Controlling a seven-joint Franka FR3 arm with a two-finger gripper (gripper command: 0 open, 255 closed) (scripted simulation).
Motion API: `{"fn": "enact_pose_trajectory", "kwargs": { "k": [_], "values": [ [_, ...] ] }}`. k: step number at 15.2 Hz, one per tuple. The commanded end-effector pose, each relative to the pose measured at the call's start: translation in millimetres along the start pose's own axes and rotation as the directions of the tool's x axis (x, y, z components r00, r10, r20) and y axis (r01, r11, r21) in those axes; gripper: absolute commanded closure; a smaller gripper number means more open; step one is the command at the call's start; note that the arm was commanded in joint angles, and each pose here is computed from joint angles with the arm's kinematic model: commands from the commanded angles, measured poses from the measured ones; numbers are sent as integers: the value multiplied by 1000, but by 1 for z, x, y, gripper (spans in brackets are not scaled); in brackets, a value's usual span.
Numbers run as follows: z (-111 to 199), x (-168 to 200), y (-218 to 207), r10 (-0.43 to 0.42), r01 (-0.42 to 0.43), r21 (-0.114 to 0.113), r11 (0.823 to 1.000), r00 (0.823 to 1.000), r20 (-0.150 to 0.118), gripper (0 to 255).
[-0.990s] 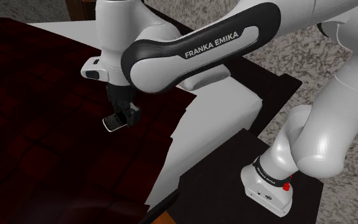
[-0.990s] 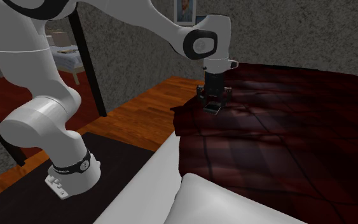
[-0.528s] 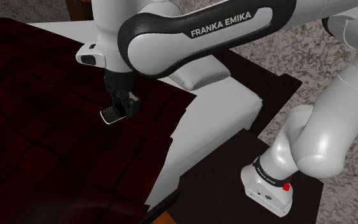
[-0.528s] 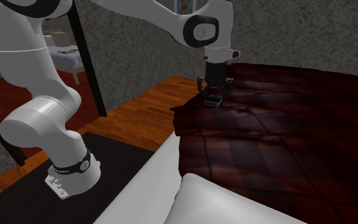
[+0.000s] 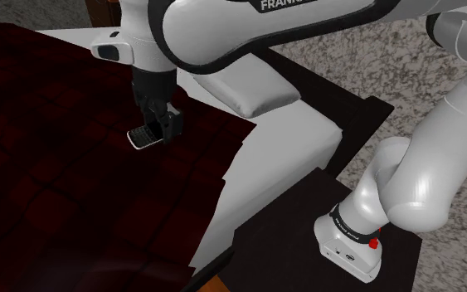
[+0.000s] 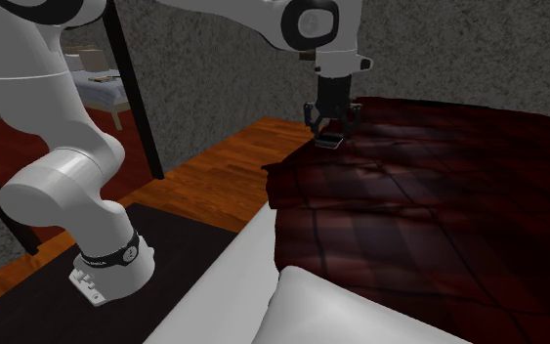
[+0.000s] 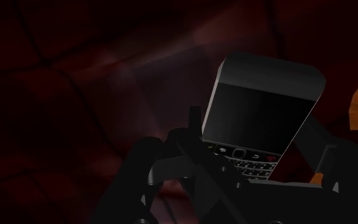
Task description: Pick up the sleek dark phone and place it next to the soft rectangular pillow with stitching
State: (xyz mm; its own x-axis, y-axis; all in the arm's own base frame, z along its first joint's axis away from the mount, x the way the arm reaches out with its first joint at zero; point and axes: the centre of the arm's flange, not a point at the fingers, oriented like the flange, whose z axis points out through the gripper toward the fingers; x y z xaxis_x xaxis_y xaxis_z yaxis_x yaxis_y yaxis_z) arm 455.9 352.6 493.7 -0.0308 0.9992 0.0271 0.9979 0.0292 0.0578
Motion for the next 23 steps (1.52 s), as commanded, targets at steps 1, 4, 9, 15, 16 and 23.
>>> {"fn": "enact_pose_trajectory", "kwargs": {
  "k": [1,4,9,15,16,23],
  "values": [
    [-11,-1,1,0,0,0,1000,1000,0,255],
    [-27,0,2,0,0,0,1000,1000,0,255],
    [-43,-25,12,0,0,0,1000,1000,0,255],
    [-43,-99,38,0,0,0,1000,1000,0,255],
    [-43,-112,42,0,0,0,1000,1000,0,255],
    [-44,-199,73,0,0,0,1000,1000,0,255]
  ]
}}
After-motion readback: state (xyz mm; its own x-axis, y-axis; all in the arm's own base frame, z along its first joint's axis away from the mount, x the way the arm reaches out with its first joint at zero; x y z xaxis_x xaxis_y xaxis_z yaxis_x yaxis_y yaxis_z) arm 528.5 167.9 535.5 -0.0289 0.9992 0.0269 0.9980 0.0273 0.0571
